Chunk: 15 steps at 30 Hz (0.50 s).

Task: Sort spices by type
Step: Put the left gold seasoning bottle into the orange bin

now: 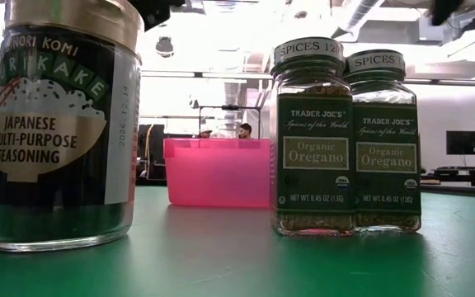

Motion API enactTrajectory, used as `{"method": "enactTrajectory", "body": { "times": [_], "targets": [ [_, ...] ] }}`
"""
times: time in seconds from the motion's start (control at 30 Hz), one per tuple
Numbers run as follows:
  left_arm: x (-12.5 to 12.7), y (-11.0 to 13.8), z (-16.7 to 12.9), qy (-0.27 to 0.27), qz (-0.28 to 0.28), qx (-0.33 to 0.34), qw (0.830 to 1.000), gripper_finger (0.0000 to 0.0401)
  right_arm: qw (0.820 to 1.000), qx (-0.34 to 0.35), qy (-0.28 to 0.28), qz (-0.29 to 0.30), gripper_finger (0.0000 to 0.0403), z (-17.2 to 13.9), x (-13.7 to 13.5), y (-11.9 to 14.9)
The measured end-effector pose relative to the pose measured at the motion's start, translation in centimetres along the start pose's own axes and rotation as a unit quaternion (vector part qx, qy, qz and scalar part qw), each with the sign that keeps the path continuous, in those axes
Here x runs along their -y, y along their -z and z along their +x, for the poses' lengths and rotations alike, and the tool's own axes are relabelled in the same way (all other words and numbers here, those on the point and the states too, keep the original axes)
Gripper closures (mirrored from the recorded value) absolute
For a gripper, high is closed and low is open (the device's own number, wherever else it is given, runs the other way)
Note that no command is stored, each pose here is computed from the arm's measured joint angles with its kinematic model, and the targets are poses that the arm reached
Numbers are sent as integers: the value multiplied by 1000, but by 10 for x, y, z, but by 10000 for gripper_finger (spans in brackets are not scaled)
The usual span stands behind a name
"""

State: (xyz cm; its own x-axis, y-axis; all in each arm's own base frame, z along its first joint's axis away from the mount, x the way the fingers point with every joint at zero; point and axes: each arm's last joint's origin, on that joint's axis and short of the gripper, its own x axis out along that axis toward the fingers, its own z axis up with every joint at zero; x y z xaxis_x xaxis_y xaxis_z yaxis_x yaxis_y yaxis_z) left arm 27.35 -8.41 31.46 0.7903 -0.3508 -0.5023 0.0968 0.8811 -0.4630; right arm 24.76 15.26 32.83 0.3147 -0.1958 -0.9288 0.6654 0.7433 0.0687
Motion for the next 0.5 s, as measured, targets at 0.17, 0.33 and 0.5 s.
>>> {"method": "enactTrajectory", "body": {
  "times": [0.17, 0.33, 0.5],
  "targets": [
    [45, 4, 14, -11, 48, -18, 999, 119, 999, 39, 25, 21, 33, -3, 1, 9],
    [68, 19, 42, -55, 63, -99, 991, 112, 997, 75, 11, 24, 33, -3, -3, 8],
    [78, 27, 71, -70, 62, -156, 983, 84, 992, 119, 6, 41, 33, 1, -10, 6]
  ]
}}
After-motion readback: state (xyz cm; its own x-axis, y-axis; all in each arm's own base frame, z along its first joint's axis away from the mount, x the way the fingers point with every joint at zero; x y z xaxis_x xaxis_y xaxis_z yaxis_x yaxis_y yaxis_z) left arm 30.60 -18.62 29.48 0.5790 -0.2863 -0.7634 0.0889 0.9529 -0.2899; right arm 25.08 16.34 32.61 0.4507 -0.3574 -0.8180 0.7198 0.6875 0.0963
